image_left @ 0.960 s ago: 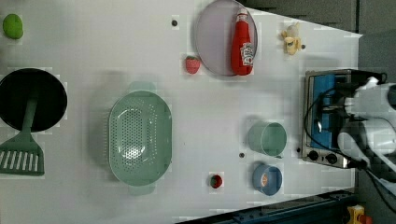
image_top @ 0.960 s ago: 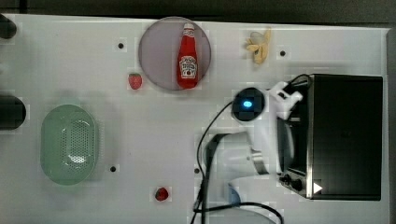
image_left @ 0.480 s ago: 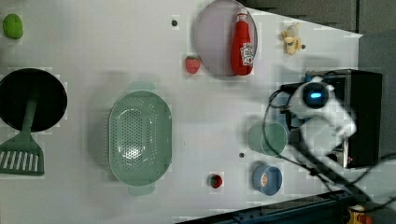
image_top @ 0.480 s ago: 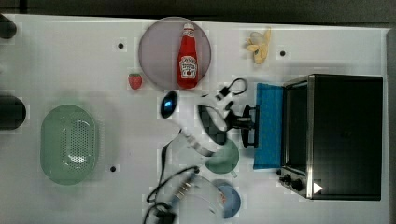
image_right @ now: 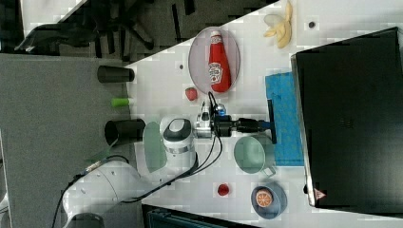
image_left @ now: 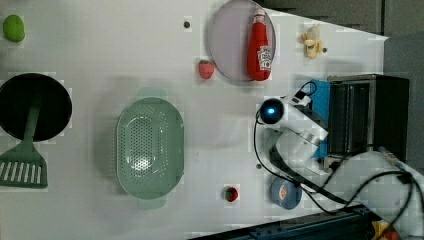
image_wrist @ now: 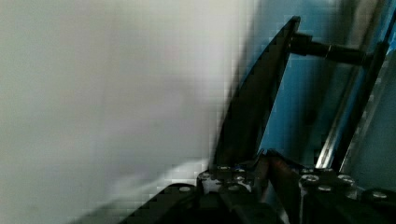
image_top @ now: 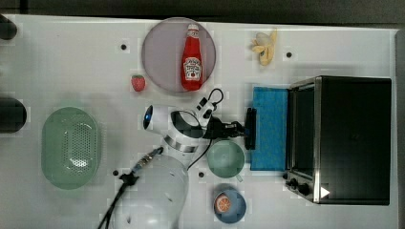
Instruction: Flap open oven.
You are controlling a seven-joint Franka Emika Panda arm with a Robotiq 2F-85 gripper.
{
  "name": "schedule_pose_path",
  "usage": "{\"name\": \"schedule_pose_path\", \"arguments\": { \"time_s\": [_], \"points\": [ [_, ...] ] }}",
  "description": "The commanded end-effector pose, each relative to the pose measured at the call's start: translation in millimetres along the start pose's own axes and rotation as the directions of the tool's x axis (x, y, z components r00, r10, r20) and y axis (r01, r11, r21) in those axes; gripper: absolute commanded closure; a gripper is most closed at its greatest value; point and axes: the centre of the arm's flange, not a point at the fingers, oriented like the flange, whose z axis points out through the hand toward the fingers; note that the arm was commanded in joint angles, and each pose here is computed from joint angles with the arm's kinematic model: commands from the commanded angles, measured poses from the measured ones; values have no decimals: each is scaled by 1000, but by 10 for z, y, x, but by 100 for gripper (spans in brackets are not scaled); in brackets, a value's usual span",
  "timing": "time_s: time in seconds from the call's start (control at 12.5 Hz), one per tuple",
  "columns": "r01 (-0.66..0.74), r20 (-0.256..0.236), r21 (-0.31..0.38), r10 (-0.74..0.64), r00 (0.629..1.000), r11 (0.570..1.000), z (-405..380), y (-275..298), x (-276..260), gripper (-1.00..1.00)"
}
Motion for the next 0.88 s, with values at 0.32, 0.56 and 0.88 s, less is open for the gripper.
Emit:
{"name": "schedule_pose_path", "arguments": {
  "time_s": [0.32,0.56,0.88],
  "points": [
    [-158,-36,-36,156,987,987,-215,203,266,65],
    [-226,-69,80,232,970,971,-522,432,352,65],
    [-378,6,300,394,919,876,-1021,982,397,65]
  ]
}}
